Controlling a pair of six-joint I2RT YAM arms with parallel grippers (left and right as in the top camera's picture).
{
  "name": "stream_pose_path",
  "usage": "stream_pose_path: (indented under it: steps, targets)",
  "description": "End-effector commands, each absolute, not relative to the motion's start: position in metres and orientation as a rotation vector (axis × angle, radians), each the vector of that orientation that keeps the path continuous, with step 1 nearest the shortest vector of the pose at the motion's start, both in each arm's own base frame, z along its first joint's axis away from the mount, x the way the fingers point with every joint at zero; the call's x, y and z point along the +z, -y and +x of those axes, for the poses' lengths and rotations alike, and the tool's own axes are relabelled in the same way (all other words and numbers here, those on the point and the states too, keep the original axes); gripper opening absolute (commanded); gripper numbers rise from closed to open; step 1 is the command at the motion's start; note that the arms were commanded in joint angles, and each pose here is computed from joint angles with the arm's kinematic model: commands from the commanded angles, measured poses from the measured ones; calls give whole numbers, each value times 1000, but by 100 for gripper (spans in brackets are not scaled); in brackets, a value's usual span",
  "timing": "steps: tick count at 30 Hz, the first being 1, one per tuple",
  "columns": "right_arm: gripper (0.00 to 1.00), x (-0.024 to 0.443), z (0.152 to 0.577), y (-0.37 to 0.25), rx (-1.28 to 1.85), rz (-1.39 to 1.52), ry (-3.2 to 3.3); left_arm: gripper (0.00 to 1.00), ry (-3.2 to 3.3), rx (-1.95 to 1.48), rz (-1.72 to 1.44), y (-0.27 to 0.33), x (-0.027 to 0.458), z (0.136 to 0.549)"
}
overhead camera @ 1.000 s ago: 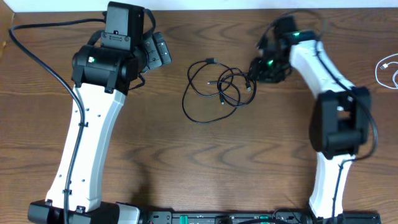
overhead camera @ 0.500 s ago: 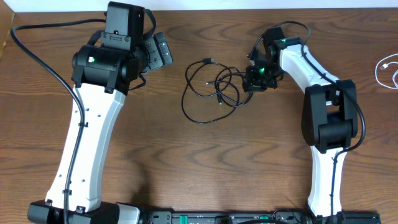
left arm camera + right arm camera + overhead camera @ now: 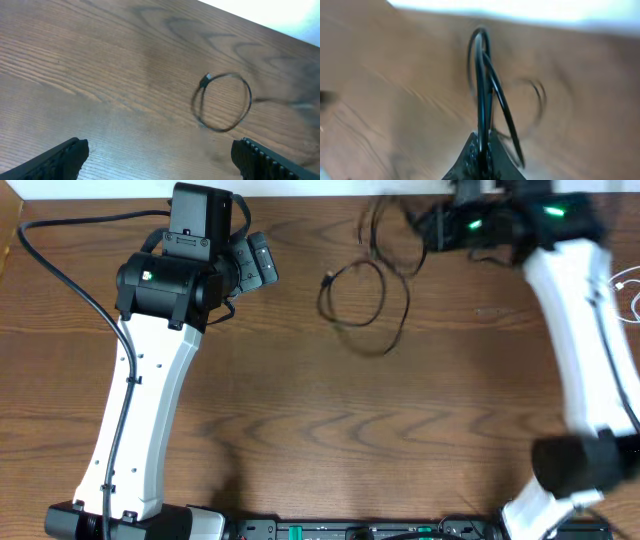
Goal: Untangle cables
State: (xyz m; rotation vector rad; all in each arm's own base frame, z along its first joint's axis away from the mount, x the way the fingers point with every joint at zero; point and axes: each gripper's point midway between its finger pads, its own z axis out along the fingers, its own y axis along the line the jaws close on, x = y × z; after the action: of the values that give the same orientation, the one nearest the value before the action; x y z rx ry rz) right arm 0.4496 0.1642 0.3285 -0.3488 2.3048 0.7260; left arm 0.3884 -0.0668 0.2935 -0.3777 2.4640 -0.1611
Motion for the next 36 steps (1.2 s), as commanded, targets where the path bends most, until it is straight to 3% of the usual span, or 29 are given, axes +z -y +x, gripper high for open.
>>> stream_pose_path:
  steps: [1,8,15,25,31,36]
  targets:
    - [1,378,432,-165,759,-333,-2185,96,-2478,-187,-337,72,291,392]
    - [1,413,430,-137,670,-64,-2126,96,-2452,-402,-102,108,303,397]
    - [1,408,430,-139,685,-51,-2146,96,-2388,-636,102,146,318,397]
    - [1,402,431,-139,683,-45,-2168,90,-2414,-993,244,194,290,408]
    - [1,394,428,-138,682,-37,-2202,90,-2197,-1218,437,231,318,420]
    - [1,391,427,-138,682,-35,-2214,87,-2072,-1211,506,252,332,434]
